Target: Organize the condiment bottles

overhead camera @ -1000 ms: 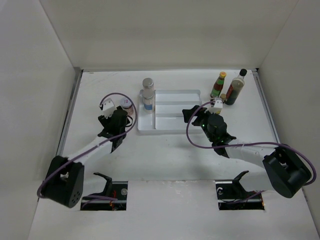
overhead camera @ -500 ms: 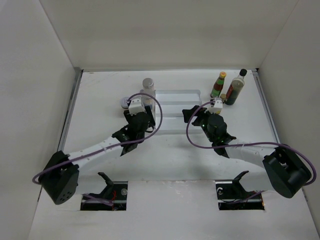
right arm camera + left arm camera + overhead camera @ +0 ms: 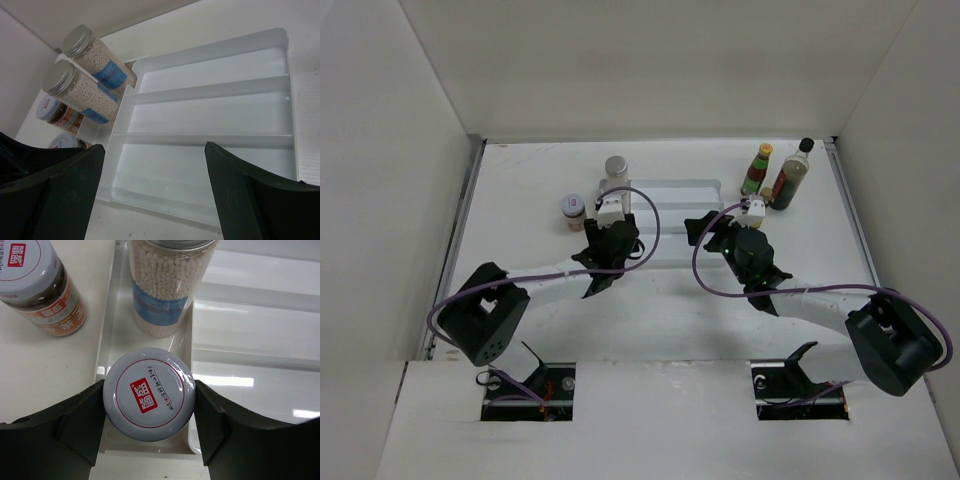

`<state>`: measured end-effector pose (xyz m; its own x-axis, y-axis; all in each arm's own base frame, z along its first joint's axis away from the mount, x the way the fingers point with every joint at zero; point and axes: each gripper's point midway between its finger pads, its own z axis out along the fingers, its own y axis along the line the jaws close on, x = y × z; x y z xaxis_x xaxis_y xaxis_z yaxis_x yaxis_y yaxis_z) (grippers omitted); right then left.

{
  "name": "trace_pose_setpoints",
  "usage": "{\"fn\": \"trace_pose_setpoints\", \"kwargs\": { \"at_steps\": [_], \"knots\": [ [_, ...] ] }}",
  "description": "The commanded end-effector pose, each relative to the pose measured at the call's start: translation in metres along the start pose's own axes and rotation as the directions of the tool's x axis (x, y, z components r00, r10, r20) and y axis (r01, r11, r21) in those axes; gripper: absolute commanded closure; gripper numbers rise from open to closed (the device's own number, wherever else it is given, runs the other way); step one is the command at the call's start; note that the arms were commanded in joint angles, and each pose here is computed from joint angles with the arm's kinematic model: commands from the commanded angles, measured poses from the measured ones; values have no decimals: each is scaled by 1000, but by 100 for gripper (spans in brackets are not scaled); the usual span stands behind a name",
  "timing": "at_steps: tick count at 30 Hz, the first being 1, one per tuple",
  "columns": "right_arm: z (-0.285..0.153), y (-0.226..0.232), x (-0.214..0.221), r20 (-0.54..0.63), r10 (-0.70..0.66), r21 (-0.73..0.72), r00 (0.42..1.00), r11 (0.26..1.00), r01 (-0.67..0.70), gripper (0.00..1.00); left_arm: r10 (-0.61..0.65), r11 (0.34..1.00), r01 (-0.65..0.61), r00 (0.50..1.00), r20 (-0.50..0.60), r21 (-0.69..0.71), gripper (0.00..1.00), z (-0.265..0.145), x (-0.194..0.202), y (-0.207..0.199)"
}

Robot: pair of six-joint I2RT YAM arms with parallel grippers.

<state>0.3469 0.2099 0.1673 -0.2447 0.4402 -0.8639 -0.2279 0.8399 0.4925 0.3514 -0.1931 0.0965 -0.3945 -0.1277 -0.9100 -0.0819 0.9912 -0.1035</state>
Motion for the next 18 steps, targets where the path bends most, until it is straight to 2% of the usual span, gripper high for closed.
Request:
{"fn": "trace_pose_setpoints", "kwargs": {
  "at_steps": [1, 3, 6, 10, 18],
  "knots": [
    [3, 22, -22, 59, 19, -61, 998, 998, -15, 12, -103, 994, 99, 988, 118, 40, 38, -2, -46, -15],
    [3, 22, -20, 54, 17, -61, 998, 998, -14, 12, -127, 991, 120, 981, 145, 55, 24, -11, -61, -14],
    [3, 22, -21, 56, 16, -59, 998, 998, -13, 11, -170, 984, 157, 966, 194, 81, 15, -28, -89, -9],
    [4, 22, -21, 56, 16, -59, 998, 998, -13, 11, -203, 979, 193, 946, 252, 63, 13, -40, -118, 16],
    [5, 22, -19, 50, 14, -59, 999, 998, -11, 11, -234, 964, 254, 951, 202, -79, 13, 5, -116, 82]
  ]
}}
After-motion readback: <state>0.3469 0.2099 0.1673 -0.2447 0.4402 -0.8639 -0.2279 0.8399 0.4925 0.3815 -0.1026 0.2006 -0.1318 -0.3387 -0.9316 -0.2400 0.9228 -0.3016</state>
